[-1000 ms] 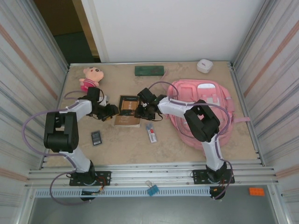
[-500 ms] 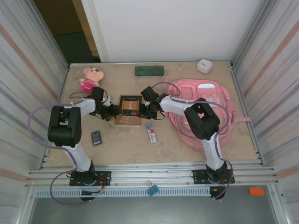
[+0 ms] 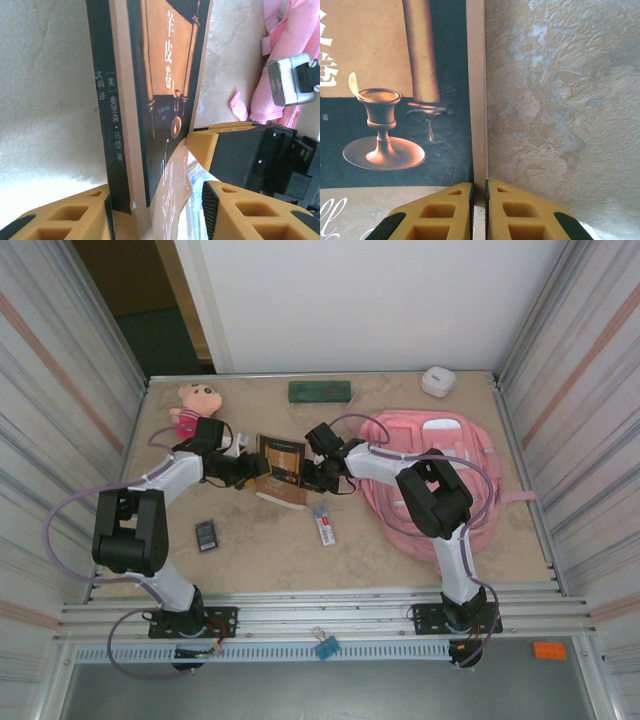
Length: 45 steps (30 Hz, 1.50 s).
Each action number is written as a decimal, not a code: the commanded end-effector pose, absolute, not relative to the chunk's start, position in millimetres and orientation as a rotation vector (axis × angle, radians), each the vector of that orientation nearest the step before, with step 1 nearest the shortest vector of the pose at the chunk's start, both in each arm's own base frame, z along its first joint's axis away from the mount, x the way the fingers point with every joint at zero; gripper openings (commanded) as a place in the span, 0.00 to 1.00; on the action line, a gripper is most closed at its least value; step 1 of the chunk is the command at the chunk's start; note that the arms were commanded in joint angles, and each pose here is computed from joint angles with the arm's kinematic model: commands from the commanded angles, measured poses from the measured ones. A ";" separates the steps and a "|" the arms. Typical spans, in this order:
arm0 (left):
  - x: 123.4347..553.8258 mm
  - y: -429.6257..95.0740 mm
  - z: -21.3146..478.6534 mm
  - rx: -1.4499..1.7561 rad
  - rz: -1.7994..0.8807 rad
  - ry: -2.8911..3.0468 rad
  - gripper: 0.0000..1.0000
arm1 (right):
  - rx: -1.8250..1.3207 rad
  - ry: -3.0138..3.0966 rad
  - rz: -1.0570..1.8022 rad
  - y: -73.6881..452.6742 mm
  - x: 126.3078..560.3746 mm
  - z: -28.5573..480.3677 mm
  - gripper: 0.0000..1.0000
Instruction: Pack the student bag
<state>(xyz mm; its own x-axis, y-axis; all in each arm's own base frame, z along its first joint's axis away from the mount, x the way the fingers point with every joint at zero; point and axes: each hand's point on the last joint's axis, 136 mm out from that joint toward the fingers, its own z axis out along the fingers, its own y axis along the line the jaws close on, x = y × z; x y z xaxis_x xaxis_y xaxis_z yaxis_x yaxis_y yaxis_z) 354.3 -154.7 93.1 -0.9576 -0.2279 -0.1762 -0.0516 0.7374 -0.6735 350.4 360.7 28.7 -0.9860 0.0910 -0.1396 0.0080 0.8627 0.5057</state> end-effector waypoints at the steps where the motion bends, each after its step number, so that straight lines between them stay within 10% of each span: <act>1: 356.4 -167.7 83.0 -0.204 -1.090 2.721 0.47 | 0.101 2.949 0.627 342.4 335.1 -3.7 0.14; 10: 365.9 -157.3 61.2 -0.187 -0.784 2.805 0.23 | 0.104 2.893 0.682 344.3 339.1 11.3 0.20; 20: 374.4 -133.7 210.0 0.155 -0.401 2.421 0.06 | -0.143 2.348 0.954 330.8 364.8 184.8 0.53; 31: 307.2 -212.5 323.7 0.576 -0.973 1.757 0.00 | -0.352 1.835 1.071 263.6 295.0 331.1 0.66; 38: 275.9 -240.7 343.7 0.730 -1.260 1.590 0.00 | -0.272 1.830 1.122 233.6 267.2 315.1 0.98; 45: 246.4 -276.5 357.0 0.860 -1.477 1.508 0.03 | -0.323 1.755 1.262 235.1 256.7 324.9 0.99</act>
<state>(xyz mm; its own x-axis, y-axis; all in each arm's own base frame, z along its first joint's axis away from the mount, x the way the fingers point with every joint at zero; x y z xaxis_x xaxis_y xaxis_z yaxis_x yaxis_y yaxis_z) 273.7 -264.3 315.7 -0.5203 -0.0651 -0.8515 0.8202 0.2394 -0.5195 265.9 231.8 292.7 -0.5777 0.2566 -0.7748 -0.5824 0.5355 0.6116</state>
